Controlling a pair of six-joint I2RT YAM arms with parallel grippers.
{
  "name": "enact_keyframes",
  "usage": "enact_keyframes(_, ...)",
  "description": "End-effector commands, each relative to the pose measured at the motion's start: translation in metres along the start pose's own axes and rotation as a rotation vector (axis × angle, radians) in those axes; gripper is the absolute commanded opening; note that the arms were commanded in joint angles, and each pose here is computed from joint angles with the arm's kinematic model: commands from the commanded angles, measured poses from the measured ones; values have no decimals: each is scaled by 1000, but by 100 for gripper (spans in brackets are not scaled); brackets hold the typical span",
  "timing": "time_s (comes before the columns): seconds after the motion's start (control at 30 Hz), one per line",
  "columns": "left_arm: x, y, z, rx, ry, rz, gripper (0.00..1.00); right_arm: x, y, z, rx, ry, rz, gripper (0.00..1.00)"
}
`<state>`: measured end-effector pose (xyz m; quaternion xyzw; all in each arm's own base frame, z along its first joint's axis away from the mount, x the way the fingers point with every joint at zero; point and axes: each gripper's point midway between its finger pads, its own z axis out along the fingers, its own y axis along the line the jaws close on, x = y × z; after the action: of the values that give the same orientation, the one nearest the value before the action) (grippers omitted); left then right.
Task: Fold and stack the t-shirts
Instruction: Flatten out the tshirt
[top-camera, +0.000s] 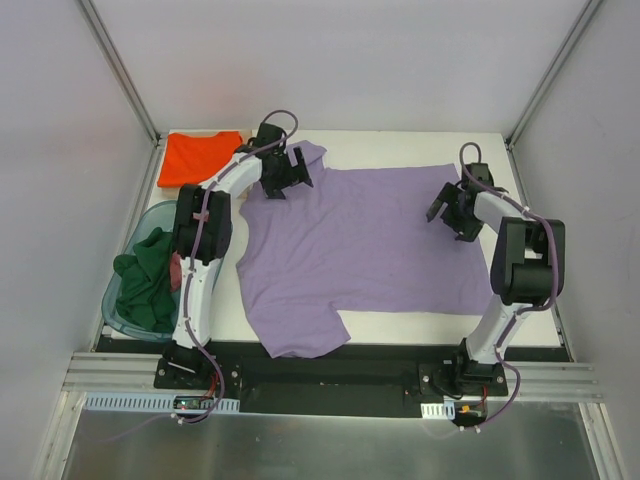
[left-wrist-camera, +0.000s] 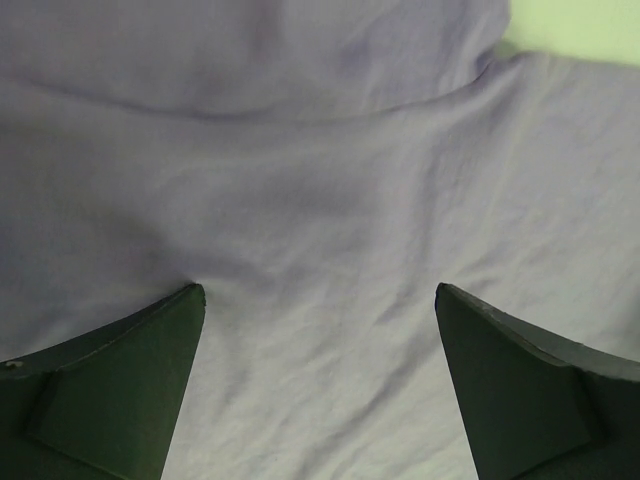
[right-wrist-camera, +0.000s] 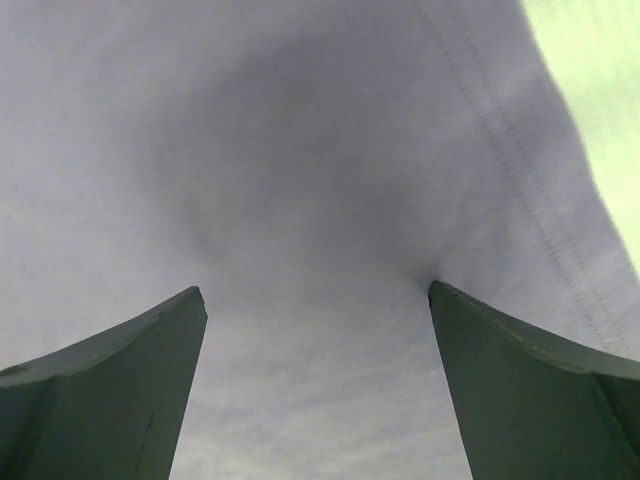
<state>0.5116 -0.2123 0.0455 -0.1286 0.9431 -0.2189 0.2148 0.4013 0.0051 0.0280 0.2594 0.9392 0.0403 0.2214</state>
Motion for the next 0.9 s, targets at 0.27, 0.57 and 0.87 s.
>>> enact_keyframes(0.27,-30,-25,45,146,41,-50,99,-8,-14,16,-5,85,70,96)
enact_keyframes(0.57,-64,-38,30,166,-55,-38,99,-44,-17,3,15,15,45,96)
enact_keyframes(0.87,-53,-80,-87,252,-102,60,99,-45,-18,-87,-5,-132,-50,96)
